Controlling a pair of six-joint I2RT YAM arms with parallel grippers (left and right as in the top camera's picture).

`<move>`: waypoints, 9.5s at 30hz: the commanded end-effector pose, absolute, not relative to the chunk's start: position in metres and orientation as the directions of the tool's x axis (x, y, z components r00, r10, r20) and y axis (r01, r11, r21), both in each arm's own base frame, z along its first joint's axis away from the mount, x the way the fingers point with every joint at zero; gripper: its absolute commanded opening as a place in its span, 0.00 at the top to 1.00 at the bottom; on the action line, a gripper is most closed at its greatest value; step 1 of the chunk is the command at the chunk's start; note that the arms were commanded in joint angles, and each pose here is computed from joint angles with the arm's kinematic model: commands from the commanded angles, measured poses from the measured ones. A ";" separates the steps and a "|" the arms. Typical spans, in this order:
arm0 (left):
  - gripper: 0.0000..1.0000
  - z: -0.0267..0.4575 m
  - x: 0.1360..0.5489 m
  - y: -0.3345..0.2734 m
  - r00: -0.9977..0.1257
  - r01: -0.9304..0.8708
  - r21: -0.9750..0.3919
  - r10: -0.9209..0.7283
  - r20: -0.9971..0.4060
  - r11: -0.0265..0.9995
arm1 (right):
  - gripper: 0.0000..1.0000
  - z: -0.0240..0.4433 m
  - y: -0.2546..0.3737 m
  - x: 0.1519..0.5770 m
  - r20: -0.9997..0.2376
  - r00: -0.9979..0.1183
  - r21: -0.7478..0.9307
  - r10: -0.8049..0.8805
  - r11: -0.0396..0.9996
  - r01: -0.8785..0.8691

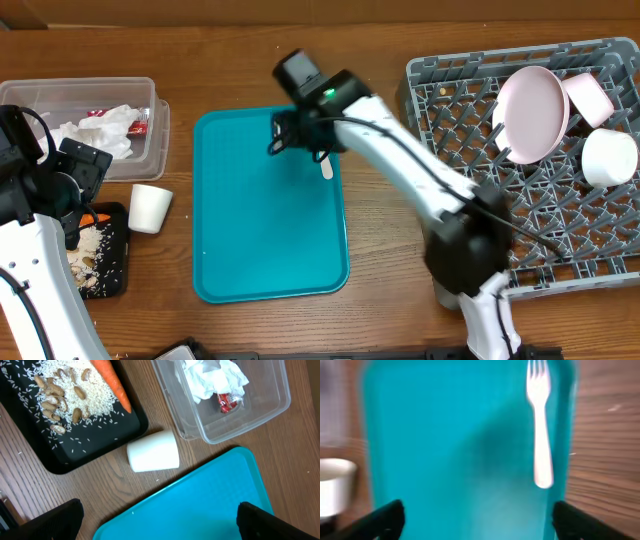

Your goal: Sort waste into correct bins and load items into the dishwasher

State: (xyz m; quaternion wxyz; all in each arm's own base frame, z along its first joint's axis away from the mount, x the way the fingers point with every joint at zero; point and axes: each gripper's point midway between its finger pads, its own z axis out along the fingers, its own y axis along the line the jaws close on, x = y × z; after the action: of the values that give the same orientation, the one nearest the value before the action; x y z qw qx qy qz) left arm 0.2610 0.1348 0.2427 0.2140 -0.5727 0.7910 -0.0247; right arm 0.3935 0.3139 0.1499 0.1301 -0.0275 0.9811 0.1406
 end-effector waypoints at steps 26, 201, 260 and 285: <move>0.00 0.205 0.228 0.093 -0.198 -0.965 -0.153 -0.974 -0.112 0.213 | 0.00 0.218 0.097 0.459 -0.396 -0.846 0.170 0.357 0.934 0.314; 0.00 0.042 0.318 0.091 -0.984 -0.114 -0.482 -0.164 -0.063 0.869 | 0.00 0.218 0.098 0.460 -0.398 -0.845 0.170 0.357 0.934 0.314; 0.96 0.390 0.341 -0.104 -0.877 0.433 -0.895 -0.179 -0.446 0.106 | 0.00 0.274 0.211 0.440 -0.106 -0.967 0.787 0.234 0.613 0.063; 0.96 0.382 0.356 -0.138 -0.995 -0.040 -0.999 -0.093 0.041 -0.013 | 0.00 0.362 0.306 0.358 -0.106 -0.971 0.984 -0.216 0.115 -0.133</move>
State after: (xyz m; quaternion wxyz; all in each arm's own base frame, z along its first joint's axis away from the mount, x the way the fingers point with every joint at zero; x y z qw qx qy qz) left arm 0.3551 -0.1382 0.3761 0.0380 -0.0332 0.7114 -0.7010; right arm 0.3537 0.3080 0.3618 -0.0413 -0.1253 0.7392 0.6604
